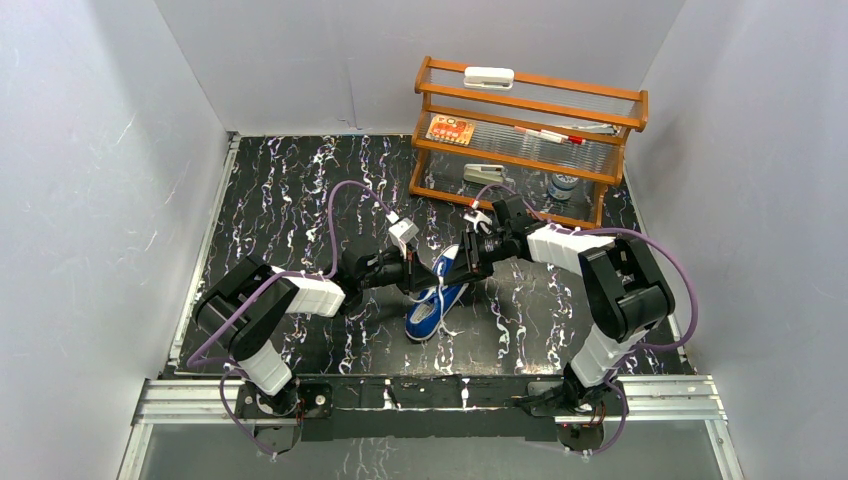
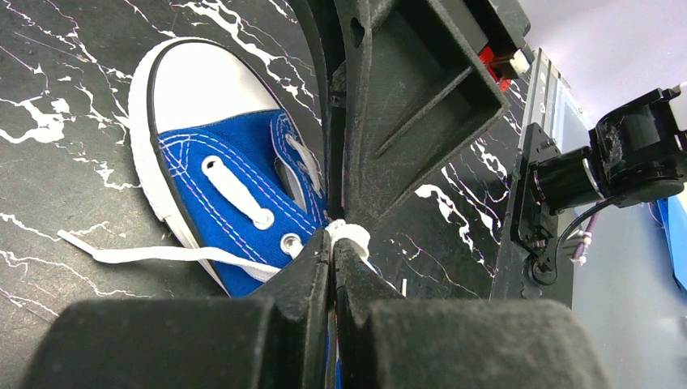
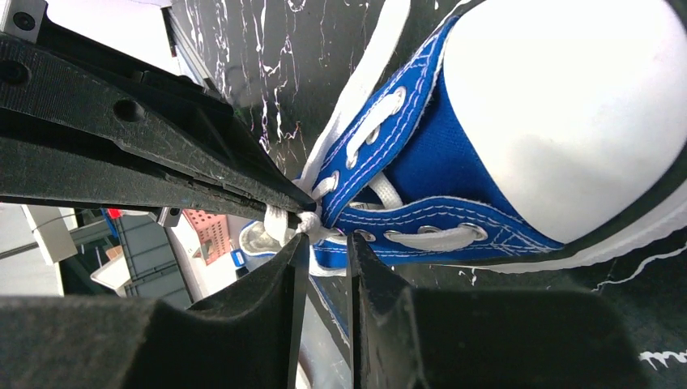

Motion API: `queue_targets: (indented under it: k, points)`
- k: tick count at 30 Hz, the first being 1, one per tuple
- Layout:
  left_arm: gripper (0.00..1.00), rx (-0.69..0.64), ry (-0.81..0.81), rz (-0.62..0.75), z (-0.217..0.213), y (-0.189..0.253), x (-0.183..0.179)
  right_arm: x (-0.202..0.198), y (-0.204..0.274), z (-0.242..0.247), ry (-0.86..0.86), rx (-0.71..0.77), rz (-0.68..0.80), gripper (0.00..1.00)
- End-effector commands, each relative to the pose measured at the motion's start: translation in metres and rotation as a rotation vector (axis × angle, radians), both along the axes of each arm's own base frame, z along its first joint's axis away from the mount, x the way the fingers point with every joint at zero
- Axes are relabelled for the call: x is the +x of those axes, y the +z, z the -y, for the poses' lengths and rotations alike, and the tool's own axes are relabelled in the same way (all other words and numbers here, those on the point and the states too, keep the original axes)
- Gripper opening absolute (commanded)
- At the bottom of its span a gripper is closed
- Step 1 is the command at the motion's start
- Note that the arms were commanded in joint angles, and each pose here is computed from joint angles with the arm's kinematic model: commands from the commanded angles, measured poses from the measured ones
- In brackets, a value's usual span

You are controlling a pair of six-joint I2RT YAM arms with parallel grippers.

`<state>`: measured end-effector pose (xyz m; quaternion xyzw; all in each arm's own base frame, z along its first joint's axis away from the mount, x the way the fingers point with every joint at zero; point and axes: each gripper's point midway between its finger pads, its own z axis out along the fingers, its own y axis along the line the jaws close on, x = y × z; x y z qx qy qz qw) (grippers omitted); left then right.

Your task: Tie the shoes

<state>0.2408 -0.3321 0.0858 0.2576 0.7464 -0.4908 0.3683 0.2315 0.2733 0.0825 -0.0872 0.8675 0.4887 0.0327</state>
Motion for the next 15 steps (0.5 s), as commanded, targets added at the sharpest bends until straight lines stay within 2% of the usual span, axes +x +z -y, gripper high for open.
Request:
queue_targets:
  k: [1, 9, 15]
  points:
    - [0.0, -0.038, -0.019, 0.051, 0.006, 0.016, 0.006, 0.009, 0.016, -0.009, 0.026, 0.042, 0.06, 0.31]
    - [0.0, -0.038, -0.024, 0.041, 0.007, 0.015, 0.005, 0.009, 0.035, -0.015, 0.031, 0.104, 0.096, 0.33]
    - [0.0, -0.041, -0.031, 0.037, 0.008, 0.015, 0.006, 0.011, 0.027, -0.016, 0.035, 0.1, 0.08, 0.32]
